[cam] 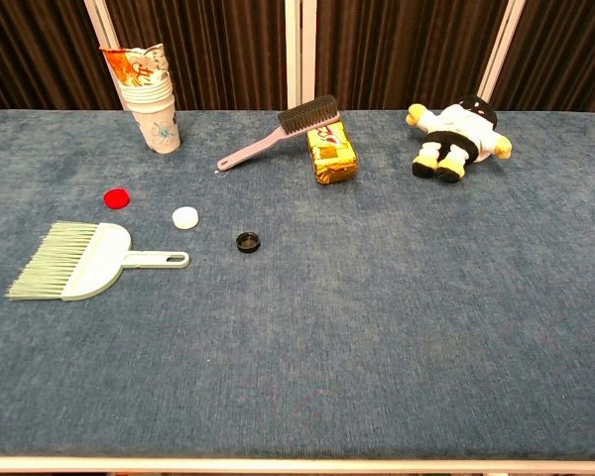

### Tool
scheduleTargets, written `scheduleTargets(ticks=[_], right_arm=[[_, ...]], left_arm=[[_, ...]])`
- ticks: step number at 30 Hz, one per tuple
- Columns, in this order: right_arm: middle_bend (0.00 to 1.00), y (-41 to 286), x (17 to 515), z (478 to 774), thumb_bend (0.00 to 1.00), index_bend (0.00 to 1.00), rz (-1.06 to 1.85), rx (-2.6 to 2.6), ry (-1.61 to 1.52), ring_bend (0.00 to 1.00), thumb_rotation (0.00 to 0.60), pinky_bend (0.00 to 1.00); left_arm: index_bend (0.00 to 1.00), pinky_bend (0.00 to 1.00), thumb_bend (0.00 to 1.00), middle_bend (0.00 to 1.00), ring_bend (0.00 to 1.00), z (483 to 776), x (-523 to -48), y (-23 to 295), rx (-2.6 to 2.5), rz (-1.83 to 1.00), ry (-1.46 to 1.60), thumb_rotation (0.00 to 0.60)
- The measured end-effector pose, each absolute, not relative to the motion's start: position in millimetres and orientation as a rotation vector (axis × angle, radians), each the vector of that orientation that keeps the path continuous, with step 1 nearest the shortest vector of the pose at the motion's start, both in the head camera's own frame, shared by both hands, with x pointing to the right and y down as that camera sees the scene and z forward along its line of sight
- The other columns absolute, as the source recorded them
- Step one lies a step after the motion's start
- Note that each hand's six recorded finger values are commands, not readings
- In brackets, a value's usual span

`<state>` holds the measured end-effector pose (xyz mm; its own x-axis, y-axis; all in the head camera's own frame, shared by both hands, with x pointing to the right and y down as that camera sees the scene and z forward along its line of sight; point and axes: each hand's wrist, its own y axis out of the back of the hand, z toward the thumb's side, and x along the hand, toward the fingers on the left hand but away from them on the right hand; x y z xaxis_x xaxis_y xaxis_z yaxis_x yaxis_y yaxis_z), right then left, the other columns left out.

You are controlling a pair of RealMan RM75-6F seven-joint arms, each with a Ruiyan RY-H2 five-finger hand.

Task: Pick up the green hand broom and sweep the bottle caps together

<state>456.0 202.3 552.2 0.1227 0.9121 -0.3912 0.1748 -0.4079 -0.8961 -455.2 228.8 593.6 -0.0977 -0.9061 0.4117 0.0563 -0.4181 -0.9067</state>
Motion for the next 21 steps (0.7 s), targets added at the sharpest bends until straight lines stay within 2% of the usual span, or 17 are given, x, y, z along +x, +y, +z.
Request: scheduleTargets(ticks=[7,11,16,21], right_arm=[[0.03,201,457,552,0.29,0.0,1.333,-1.695,-1.069,0.0,0.6,0.0],[0.03,199,460,547,0.29,0.0,1.331,-1.668,-1.067,0.0,0.6,0.0],[0.03,192,467,535,0.3,0.0,1.324,-1.609,-1.065,0.0,0.6,0.0],[0.03,182,472,528,0.3,0.0,1.333,-1.553,-1.048,0.0,0.6,0.0]], left_arm=[[0.22,0.06,0.05,0.19,0.09,595,-455,226,-1.426,-1.639,0.968,0.6],[0.23,0.06,0.07,0.23,0.09,598,-453,220,-1.413,-1.648,0.92,0.6],[0.3,0.06,0.15,0.32,0.14,602,-429,194,-1.426,-1.582,0.81,0.6],[0.3,0.06,0.19,0.34,0.15,612,-393,169,-1.484,-1.492,0.7,0.6]])
